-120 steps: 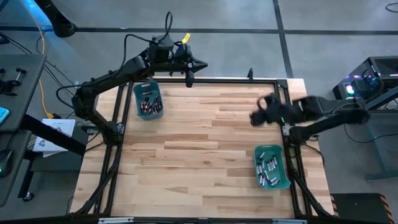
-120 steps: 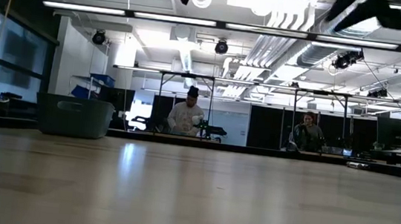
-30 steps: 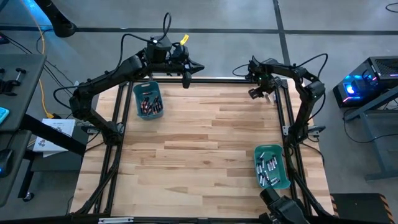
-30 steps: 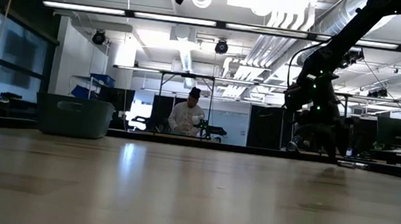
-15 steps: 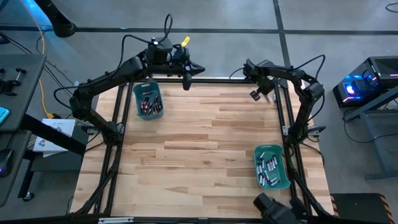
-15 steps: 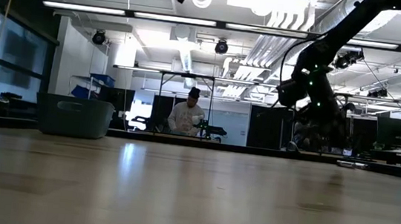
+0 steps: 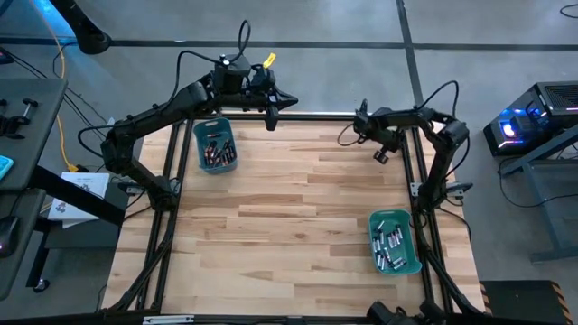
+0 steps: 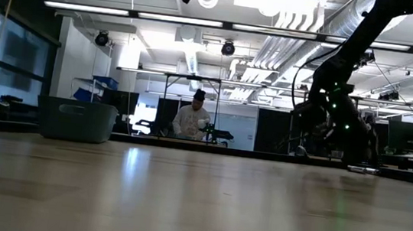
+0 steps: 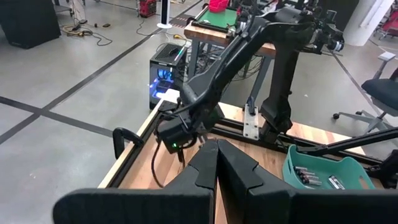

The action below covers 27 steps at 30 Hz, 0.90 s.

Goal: Sort batteries
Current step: Put the silver battery into the green bin

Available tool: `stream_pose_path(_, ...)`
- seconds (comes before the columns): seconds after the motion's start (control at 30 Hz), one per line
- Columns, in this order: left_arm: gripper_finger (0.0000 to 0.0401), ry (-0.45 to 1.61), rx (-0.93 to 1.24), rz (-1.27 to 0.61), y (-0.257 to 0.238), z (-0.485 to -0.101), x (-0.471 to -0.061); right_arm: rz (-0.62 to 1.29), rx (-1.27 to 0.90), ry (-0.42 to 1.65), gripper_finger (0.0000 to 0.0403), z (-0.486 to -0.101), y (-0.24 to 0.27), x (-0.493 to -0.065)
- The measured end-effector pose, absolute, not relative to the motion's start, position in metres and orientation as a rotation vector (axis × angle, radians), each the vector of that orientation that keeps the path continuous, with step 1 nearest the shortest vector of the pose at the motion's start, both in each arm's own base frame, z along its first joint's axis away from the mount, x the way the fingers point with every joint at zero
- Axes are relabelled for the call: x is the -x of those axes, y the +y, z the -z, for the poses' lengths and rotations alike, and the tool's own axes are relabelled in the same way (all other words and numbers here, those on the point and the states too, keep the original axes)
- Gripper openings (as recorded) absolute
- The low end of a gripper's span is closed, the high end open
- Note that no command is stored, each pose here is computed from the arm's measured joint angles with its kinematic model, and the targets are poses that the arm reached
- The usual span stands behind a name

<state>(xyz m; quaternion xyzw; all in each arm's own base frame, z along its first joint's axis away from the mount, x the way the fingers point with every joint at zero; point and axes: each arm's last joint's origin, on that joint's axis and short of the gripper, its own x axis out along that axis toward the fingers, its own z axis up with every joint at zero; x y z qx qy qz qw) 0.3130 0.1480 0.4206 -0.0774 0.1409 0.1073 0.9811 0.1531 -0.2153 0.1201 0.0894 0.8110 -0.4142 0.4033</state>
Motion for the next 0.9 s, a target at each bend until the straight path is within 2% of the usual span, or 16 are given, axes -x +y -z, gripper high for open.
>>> stream_pose_path(0.33,0.0000,0.282,0.164,-0.218,0.148,-0.421,-0.313,1.011,-0.252,1.869,0.0000,-0.127,-0.220,-0.181)
stream_pose_path(0.5,0.0000,0.280,0.184,-0.219,0.148,-0.421,-0.313,0.944,-0.255,1.826,0.0000,-0.157,-0.224,-0.201)
stream_pose_path(0.63,0.0000,0.280,0.184,-0.218,0.147,-0.421,-0.313,0.940,-0.359,1.643,0.0004,-0.191,-0.229,-0.216)
stream_pose_path(0.77,0.0000,0.281,0.184,-0.218,0.147,-0.421,-0.313,0.989,-0.564,1.441,0.0039,-0.206,-0.248,-0.209)
stream_pose_path(0.9,0.0000,0.281,0.184,-0.216,0.147,-0.421,-0.314,1.111,-0.822,1.291,0.0108,-0.196,-0.265,-0.189)
